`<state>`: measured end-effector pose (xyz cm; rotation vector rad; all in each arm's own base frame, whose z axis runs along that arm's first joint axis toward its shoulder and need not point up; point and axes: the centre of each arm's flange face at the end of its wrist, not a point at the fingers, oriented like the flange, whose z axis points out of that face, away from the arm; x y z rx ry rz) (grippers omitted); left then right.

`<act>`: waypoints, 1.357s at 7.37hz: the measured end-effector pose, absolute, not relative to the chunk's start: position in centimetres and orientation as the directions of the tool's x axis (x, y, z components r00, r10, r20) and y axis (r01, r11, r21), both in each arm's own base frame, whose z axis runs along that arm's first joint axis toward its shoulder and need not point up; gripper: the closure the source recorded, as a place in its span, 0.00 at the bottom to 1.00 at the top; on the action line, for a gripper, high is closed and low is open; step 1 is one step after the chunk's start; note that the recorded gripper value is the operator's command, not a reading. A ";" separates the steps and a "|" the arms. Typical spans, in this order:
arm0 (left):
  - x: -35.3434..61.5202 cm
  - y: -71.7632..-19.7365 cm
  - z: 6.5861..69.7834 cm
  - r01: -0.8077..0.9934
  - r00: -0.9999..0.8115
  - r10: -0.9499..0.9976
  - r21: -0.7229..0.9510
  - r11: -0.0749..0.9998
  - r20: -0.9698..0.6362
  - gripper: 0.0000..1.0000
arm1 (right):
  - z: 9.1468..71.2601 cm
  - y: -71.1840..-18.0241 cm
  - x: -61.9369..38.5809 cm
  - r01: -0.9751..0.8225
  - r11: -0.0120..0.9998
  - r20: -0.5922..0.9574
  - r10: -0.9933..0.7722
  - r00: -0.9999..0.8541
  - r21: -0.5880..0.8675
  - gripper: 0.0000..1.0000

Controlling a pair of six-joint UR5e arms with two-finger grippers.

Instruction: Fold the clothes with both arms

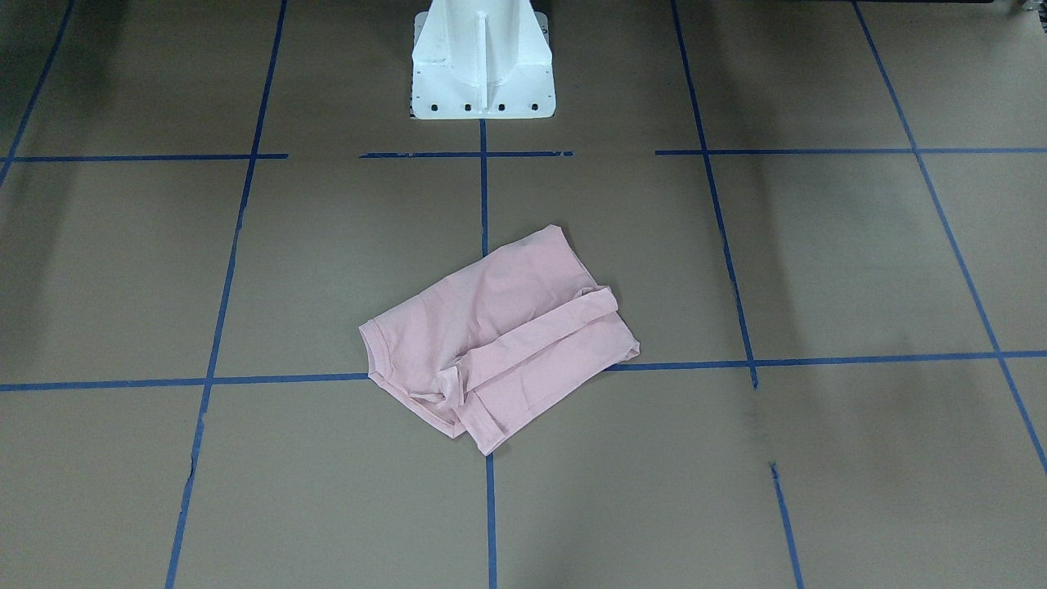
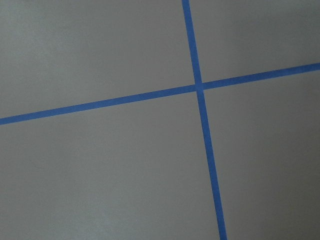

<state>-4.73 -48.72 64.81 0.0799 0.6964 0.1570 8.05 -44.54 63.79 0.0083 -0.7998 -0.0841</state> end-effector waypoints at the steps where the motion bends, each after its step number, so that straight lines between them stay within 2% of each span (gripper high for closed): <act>1: -4.7 -48.7 64.8 -0.117 0.756 0.172 0.128 0.985 -0.632 0.00 | 63.1 -45.1 8.5 0.063 0.997 0.715 -0.082 0.695 0.054 0.00; 7: -4.6 -49.8 63.5 -0.091 0.747 0.163 0.143 0.985 -0.644 0.00 | 61.5 -46.6 9.1 -0.023 0.996 0.710 -0.047 0.703 0.088 0.00; 10: -4.3 -49.8 63.3 -0.039 0.731 0.095 0.098 0.994 -0.676 0.00 | 61.5 -46.6 9.0 -0.025 0.996 0.712 -0.042 0.701 0.083 0.00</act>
